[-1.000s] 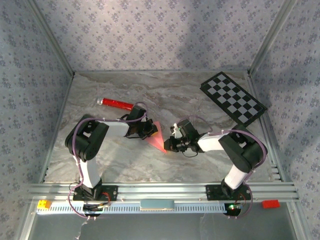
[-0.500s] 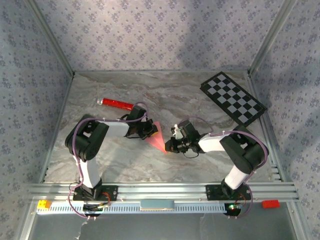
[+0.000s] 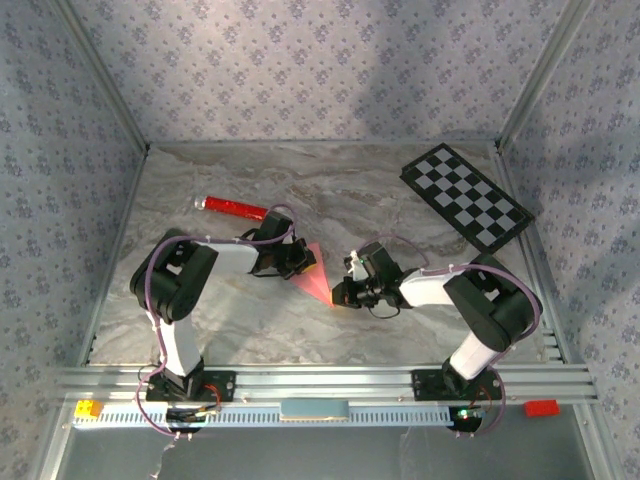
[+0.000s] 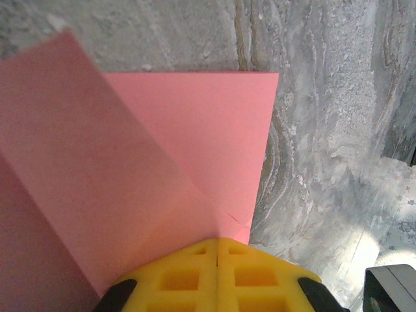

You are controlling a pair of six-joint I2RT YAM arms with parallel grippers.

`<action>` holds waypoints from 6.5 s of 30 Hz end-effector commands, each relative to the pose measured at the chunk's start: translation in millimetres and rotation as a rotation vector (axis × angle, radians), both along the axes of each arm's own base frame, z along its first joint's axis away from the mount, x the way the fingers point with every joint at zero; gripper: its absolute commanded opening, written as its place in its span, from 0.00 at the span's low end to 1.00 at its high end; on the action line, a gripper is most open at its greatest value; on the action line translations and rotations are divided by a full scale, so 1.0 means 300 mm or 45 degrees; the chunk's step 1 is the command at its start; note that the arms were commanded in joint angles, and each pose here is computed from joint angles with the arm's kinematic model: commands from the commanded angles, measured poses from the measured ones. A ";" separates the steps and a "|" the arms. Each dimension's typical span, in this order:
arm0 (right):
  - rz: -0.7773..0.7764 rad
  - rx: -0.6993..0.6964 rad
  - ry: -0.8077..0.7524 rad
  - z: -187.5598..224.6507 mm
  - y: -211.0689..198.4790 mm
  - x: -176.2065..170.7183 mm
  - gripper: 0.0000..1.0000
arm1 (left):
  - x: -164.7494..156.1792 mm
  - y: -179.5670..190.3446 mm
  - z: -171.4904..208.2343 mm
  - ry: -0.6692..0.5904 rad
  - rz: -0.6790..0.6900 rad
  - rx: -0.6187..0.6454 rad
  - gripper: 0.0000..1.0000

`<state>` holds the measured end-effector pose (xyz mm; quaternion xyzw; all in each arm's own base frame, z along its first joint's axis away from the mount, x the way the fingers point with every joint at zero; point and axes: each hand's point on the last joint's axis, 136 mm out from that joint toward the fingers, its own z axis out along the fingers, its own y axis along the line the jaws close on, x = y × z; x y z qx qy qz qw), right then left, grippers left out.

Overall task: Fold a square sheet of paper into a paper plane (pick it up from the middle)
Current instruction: Fourth fold the wing at the center of the table.

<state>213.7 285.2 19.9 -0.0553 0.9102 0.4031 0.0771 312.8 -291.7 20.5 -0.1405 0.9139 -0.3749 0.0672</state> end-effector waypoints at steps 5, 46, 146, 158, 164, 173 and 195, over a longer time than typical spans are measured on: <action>0.024 -0.136 0.146 -0.082 -0.070 -0.097 0.09 | -0.047 0.045 -0.064 0.066 0.012 0.088 0.06; -0.011 -0.142 -0.028 0.083 -0.064 -0.017 0.15 | -0.050 0.051 -0.064 0.063 0.014 0.096 0.05; -0.140 -0.229 0.240 -0.144 -0.016 0.023 0.00 | -0.121 -0.008 0.107 -0.035 -0.135 0.008 0.10; -0.151 -0.260 0.255 -0.166 -0.045 -0.003 0.00 | -0.116 0.037 -0.053 0.065 -0.058 0.144 0.08; -0.137 -0.304 0.261 -0.178 -0.062 -0.018 0.00 | -0.058 0.099 -0.074 0.081 0.010 0.206 0.07; -0.134 -0.311 0.270 -0.191 -0.070 -0.029 0.00 | 0.046 0.164 -0.073 0.059 0.059 0.199 0.07; -0.111 -0.303 0.283 -0.202 -0.077 -0.056 0.00 | 0.210 0.277 0.011 -0.080 0.035 0.265 0.11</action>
